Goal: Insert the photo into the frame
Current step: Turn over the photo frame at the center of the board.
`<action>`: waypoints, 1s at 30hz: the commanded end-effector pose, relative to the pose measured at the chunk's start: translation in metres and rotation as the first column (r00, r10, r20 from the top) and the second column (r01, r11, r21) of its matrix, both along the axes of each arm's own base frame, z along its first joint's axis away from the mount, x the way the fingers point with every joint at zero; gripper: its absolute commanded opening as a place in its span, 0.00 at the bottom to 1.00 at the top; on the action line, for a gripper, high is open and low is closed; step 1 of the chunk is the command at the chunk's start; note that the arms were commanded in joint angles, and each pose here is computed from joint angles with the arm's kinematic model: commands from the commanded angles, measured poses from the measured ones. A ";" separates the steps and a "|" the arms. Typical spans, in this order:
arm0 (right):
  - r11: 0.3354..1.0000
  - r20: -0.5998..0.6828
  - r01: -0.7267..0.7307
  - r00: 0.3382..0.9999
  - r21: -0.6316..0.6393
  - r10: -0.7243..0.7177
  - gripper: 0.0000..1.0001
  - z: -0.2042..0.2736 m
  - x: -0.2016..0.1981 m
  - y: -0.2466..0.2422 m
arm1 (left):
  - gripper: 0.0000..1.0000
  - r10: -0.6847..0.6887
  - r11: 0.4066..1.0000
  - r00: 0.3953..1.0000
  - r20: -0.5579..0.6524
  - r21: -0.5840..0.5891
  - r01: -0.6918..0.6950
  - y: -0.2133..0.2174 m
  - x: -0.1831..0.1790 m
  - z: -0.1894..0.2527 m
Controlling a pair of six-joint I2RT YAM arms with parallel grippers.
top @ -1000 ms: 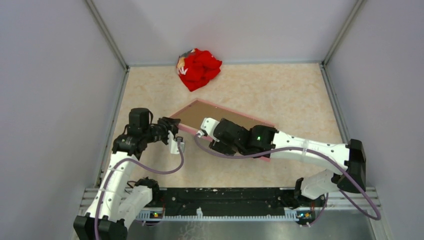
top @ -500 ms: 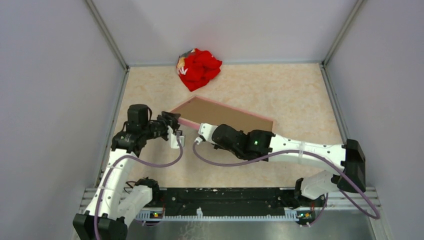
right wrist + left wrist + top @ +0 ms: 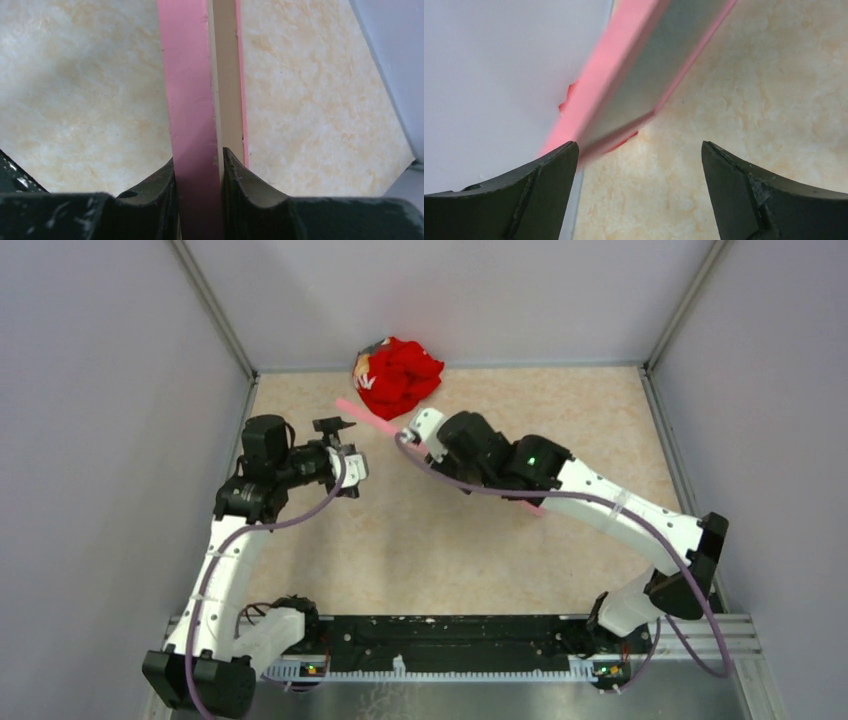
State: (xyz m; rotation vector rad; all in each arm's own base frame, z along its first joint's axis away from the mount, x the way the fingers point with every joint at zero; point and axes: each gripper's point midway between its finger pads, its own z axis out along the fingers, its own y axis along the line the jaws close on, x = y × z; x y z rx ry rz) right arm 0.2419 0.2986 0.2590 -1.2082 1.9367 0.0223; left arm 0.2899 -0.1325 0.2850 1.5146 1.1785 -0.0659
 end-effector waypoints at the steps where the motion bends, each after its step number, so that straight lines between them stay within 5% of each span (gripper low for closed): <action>1: 0.870 -0.119 0.197 0.980 0.452 -0.160 0.00 0.088 0.034 0.007 | 0.99 0.040 0.990 0.986 -0.165 -0.124 -0.061 -0.003 -0.001 0.011; 8: 0.613 -0.500 0.489 0.849 0.621 -0.171 0.00 0.077 0.081 -0.042 | 0.99 0.099 0.961 0.897 -0.431 -0.192 -0.198 -0.005 0.016 -0.002; 15: 0.427 -0.651 0.635 0.748 0.644 -0.132 0.00 0.046 0.103 -0.087 | 0.99 0.298 0.896 0.729 -0.616 -0.083 -0.436 0.018 0.046 -0.057; 20: 0.369 -0.672 0.668 0.728 0.647 -0.138 0.00 0.055 0.113 -0.102 | 0.99 0.343 0.875 0.650 -0.678 -0.021 -0.484 0.028 0.047 -0.089; 30: 0.307 -0.687 0.710 0.699 0.634 -0.196 0.00 0.089 0.137 -0.114 | 0.99 0.297 0.881 0.660 -0.690 -0.067 -0.468 0.023 0.035 -0.103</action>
